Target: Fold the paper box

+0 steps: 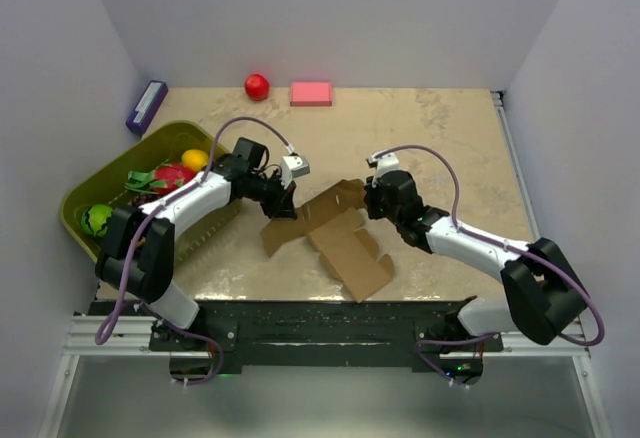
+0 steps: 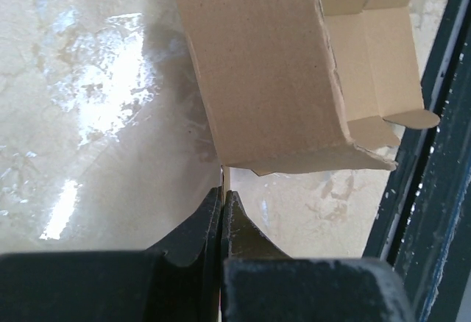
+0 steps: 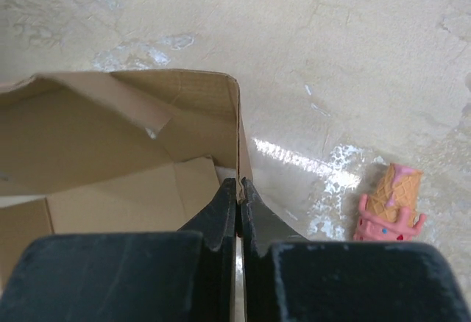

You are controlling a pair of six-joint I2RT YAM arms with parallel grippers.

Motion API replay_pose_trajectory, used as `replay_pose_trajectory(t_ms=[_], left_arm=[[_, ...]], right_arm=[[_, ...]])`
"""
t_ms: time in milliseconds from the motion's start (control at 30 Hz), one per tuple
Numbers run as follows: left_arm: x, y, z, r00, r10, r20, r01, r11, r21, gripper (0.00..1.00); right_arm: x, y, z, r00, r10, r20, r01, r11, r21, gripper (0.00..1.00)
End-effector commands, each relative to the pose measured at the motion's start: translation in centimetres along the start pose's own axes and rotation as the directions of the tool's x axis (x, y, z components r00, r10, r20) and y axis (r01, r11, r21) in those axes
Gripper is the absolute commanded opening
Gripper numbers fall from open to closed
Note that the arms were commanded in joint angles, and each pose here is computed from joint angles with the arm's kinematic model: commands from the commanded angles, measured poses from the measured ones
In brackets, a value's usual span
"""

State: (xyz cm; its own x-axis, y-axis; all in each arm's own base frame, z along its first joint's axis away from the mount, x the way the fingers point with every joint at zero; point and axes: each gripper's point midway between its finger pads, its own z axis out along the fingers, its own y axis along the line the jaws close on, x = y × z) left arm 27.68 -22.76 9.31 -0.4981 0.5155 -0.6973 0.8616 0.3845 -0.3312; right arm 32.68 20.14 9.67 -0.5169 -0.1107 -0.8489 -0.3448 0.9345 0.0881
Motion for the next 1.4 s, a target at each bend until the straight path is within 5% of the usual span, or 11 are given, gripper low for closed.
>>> replay_pose_trajectory(t_ms=[0, 433, 1100, 1200, 1367], left_arm=[[-2.7, 1.3, -0.6, 0.997, 0.037, 0.065, -0.032, 0.996, -0.077, 0.00], [-4.6, 4.0, -0.5, 0.989, -0.032, 0.143, 0.069, 0.962, -0.264, 0.00], [-6.4, 2.3, 1.5, 0.966, -0.087, 0.245, 0.151, 0.955, -0.256, 0.00], [-6.0, 1.9, 1.8, 0.976, -0.048, 0.212, 0.101, 0.964, -0.248, 0.00], [-5.2, 0.6, 2.3, 0.984, 0.113, 0.137, -0.079, 0.970, -0.230, 0.00]], right_arm=[[-1.2, 1.5, -1.9, 0.999, 0.037, 0.033, -0.037, 0.999, -0.015, 0.00], [1.7, 5.0, -4.6, 0.979, 0.195, -0.066, -0.194, 0.981, 0.020, 0.00], [3.2, 7.0, -5.6, 0.964, 0.246, -0.095, -0.245, 0.969, 0.023, 0.02], [2.8, 6.3, -6.1, 0.961, 0.264, -0.079, -0.260, 0.964, 0.060, 0.12], [0.3, 5.1, -8.2, 0.963, 0.270, -0.009, -0.269, 0.960, 0.077, 0.58]])
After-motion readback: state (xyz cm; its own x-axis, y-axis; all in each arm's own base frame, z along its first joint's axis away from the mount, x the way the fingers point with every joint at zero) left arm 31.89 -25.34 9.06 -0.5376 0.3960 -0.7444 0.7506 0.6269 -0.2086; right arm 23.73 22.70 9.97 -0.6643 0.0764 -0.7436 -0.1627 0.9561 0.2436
